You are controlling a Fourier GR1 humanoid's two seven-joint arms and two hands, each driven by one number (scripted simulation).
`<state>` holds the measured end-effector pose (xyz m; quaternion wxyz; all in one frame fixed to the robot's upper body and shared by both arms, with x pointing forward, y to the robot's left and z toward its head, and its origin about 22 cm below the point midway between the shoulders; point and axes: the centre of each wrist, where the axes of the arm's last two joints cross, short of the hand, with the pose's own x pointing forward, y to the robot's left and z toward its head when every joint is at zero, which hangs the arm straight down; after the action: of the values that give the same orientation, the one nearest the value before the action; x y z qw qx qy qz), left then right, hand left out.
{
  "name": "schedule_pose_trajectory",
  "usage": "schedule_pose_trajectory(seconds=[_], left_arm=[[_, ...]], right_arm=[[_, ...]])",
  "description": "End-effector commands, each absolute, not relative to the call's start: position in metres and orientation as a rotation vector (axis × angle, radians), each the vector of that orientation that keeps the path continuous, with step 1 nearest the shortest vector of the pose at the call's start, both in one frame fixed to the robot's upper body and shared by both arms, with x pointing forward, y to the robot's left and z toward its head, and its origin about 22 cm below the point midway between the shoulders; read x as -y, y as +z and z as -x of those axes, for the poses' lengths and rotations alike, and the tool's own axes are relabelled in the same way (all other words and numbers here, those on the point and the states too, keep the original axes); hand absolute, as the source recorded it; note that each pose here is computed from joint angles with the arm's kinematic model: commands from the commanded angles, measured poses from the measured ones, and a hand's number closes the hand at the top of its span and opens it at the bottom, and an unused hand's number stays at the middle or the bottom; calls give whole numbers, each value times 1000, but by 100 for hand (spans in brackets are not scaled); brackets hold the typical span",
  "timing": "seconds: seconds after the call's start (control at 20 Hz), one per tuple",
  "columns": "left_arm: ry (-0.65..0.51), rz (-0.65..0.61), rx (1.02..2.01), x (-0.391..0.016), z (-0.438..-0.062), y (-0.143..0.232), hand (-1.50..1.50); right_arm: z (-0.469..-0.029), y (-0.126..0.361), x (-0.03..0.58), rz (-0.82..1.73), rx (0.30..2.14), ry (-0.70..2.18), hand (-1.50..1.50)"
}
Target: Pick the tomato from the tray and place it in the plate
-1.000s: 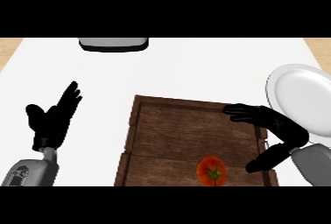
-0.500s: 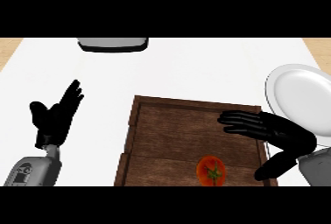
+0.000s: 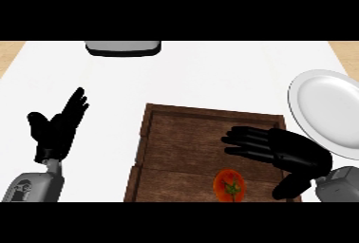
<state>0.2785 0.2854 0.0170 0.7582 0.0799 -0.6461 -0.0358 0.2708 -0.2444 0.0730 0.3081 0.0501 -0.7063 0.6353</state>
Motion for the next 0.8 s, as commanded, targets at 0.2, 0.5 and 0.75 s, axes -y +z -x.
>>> schedule_pose_trajectory(seconds=[0.2, 0.5, 0.75], left_arm=[[-93, -173, 1403, -284, -286, 20, 0], [-77, -171, 1410, -281, -293, 13, 0], [-89, -160, 1388, -293, -267, 12, 0]], right_arm=[[-270, 78, 207, -29, 1764, 1828, -150], [-257, 77, 205, -6, 1712, 1847, -150], [-258, 64, 174, 45, 1697, 1867, -150]])
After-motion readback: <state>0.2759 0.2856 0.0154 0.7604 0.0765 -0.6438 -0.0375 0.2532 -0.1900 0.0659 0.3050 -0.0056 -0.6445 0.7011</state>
